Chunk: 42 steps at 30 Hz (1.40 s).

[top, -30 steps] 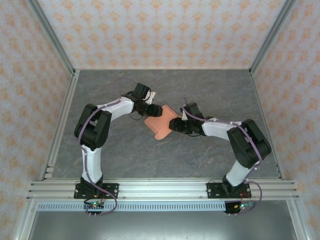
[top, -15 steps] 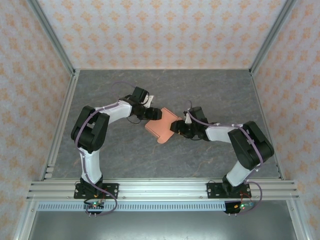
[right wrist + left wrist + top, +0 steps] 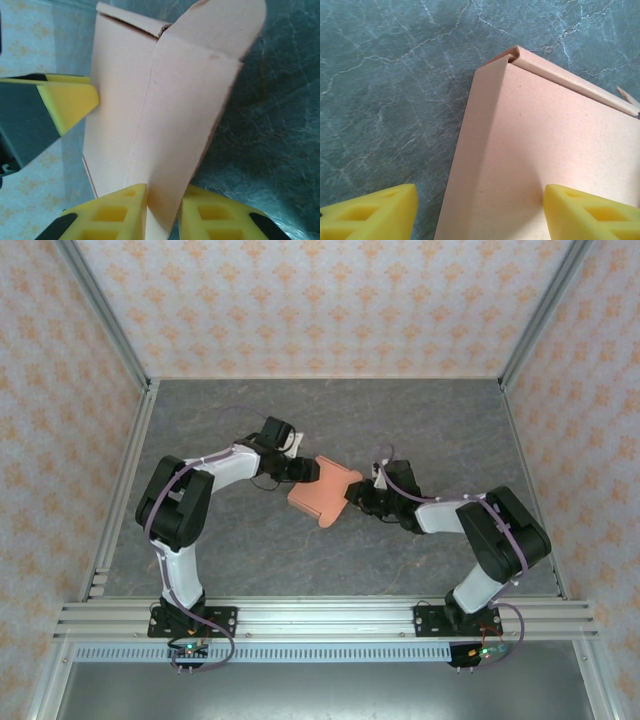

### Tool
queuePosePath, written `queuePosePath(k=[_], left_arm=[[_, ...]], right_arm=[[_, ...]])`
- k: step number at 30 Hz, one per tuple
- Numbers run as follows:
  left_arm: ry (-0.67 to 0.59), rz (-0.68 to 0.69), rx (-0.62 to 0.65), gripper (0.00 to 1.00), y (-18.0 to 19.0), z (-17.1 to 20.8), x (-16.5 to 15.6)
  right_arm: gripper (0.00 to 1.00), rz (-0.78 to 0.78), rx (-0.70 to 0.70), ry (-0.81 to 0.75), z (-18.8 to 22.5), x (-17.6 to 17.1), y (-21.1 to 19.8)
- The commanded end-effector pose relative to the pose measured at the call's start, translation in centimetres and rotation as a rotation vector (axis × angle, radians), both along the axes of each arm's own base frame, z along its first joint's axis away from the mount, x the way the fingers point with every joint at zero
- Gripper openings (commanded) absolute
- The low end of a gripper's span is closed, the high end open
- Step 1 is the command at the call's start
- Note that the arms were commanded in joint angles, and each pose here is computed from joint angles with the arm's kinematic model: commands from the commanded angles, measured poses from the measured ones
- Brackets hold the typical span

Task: Fold the paper box

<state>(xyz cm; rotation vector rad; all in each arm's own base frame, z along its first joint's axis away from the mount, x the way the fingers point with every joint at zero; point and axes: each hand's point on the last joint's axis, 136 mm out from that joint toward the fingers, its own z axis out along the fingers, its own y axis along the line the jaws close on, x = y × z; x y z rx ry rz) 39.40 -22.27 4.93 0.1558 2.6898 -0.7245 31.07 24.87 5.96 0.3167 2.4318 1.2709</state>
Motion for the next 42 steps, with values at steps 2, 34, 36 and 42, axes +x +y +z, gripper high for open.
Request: queuePosePath(k=[2,34,36,42], left_arm=[[0.014,0.017,0.022,0.61,0.9,0.4,-1.0],[0.112,0.082,-0.203,0.47,-1.4,-0.5,-2.4],[0.118,0.076,-0.2,0.47,-1.6,-0.7,-2.6],[0.126,0.056,-0.177,0.5,-2.1,-1.4,-2.9]], right_arm=[[0.2,-0.021,0.052,-0.055,1.0,1.0,0.3],[0.02,-0.061,0.158,-0.157,7.1,2.3,0.7],[0.02,-0.06,0.157,-0.167,7.8,2.4,0.7],[0.02,-0.059,0.147,-0.183,9.0,2.4,0.6]])
